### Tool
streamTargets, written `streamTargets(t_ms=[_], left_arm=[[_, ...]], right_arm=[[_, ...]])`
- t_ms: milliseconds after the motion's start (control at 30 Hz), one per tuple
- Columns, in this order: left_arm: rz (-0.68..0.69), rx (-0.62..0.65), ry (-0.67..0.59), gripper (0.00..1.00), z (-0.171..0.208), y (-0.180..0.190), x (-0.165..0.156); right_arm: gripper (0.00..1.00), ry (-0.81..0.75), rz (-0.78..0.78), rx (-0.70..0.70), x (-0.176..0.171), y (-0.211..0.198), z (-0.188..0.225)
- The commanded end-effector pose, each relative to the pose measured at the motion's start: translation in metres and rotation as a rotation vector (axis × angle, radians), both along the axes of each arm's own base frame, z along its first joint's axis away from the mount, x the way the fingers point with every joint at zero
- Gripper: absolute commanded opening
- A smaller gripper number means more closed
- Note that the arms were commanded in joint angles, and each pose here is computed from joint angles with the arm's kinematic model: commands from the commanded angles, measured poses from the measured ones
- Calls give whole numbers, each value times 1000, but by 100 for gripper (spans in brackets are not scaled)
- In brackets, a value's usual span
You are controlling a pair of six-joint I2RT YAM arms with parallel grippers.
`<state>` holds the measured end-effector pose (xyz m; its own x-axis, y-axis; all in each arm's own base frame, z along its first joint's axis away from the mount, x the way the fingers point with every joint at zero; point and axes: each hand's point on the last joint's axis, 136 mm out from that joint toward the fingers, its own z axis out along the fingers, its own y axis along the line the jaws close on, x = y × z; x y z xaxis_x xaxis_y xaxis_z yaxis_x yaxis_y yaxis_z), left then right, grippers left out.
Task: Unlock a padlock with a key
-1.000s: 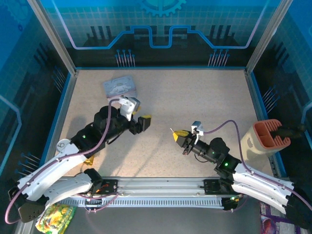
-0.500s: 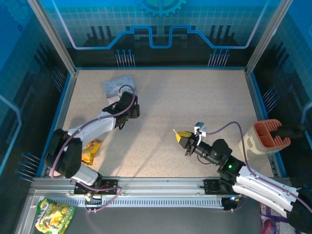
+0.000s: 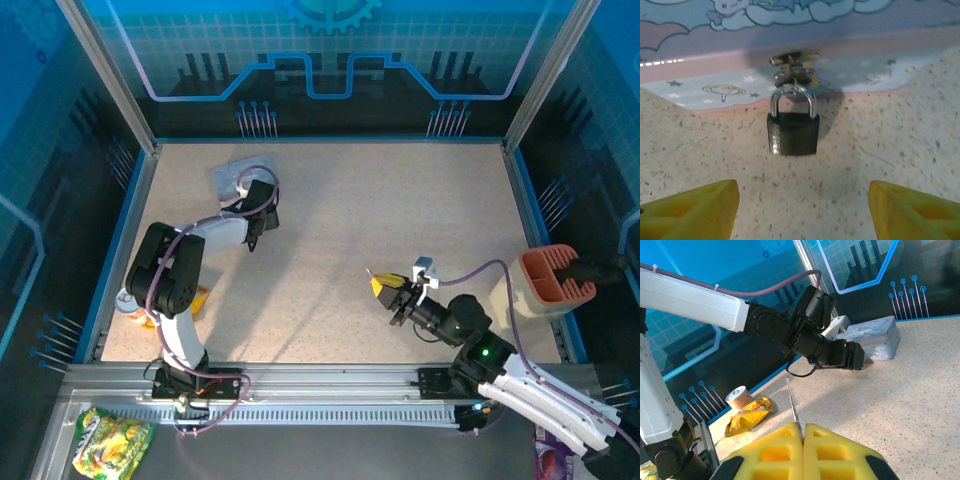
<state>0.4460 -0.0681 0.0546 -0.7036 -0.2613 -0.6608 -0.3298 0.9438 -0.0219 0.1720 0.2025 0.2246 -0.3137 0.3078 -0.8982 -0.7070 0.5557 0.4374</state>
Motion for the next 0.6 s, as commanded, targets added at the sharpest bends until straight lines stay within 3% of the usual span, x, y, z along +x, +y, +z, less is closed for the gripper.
streamTargets(t_ms=[0,367,567], left_arm=[[71,-83,-70,69,4,7,21],[83,-131,17,66,-12,13,48],[130,-181,82,60,-28,20,50]], right_arm=[[0,22,-19,-19,0,-5,-10],[0,-3,-20,-17,-3,-10,-7],[0,-4,-22,-13,-4,-11,-5]])
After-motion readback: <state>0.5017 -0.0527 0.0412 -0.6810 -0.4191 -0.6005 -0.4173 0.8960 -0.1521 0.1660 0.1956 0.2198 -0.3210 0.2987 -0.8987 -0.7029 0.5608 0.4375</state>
